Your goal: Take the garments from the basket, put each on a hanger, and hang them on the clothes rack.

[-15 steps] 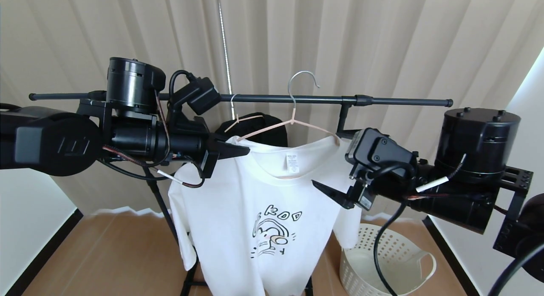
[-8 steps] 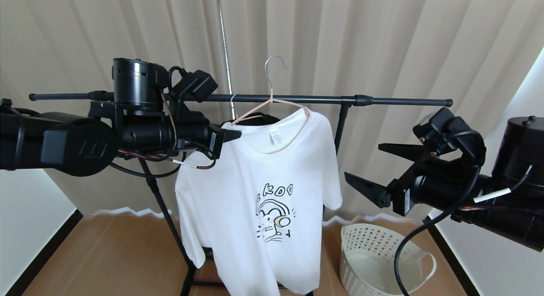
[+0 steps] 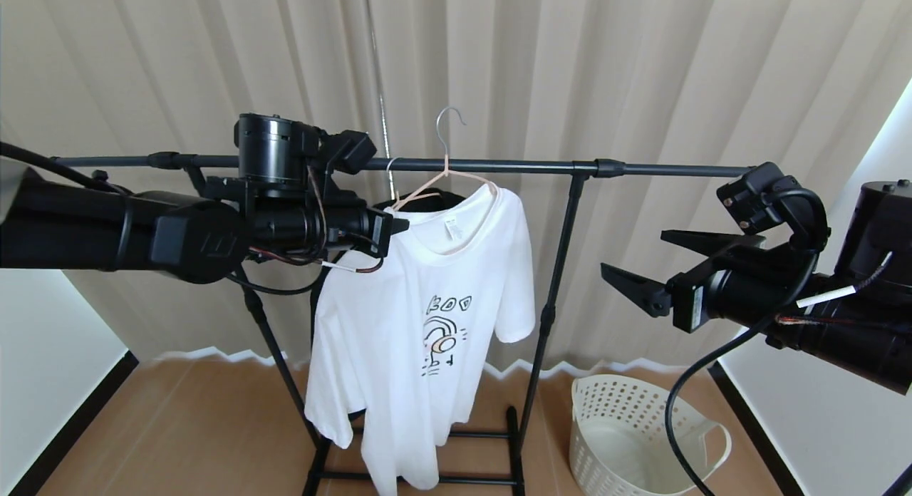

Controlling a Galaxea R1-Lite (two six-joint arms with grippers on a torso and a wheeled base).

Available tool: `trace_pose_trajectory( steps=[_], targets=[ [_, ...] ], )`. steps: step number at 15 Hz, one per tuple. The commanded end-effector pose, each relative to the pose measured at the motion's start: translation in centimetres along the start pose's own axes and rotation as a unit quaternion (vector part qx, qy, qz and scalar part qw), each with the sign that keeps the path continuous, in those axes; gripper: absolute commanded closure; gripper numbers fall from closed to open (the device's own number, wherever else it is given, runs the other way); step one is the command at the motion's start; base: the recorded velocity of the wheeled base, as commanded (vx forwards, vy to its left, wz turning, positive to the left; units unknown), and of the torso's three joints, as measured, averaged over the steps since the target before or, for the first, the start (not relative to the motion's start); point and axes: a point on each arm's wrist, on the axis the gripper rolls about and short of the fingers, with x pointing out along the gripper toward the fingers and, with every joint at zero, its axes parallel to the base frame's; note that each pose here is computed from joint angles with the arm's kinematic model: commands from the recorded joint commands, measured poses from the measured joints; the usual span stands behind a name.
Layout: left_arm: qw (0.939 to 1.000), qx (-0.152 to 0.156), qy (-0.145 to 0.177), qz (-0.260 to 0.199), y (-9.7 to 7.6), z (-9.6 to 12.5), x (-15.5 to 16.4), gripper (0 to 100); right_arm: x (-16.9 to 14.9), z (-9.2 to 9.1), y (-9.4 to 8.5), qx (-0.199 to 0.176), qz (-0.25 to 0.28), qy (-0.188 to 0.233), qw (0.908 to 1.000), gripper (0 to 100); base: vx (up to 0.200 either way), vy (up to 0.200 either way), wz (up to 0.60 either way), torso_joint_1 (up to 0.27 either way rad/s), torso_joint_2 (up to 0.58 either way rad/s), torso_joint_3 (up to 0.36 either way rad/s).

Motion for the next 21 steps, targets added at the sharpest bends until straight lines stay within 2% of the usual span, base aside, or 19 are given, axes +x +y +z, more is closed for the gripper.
trace_pose_trajectory(
  steps=[1,3,7,21],
  targets=[
    [0.9999,-0.012,0.011,0.002,0.6,-0.9,2.8,100,0.2,-0.2,-0.3,0.001,-0.005,0.004,1.0000,0,0.000,0.000,0.00,0.000,0.00,0.000],
    [0.9994,-0.029,0.006,0.018,1.2,-0.8,4.8,100,0.5,-0.2,-0.7,0.003,-0.013,0.005,0.9999,0,0.000,0.000,0.00,0.000,0.00,0.000],
    [0.9990,-0.036,0.006,0.025,1.7,-1.2,6.3,100,0.5,-0.3,-0.8,0.002,-0.013,0.008,0.9999,0,0.000,0.000,0.00,0.000,0.00,0.000],
    [0.9986,-0.040,0.027,0.023,2.1,-3.0,8.1,100,0.5,-0.4,-0.8,0.003,-0.015,0.008,0.9999,0,0.000,0.000,0.00,0.000,0.00,0.000]
  ],
)
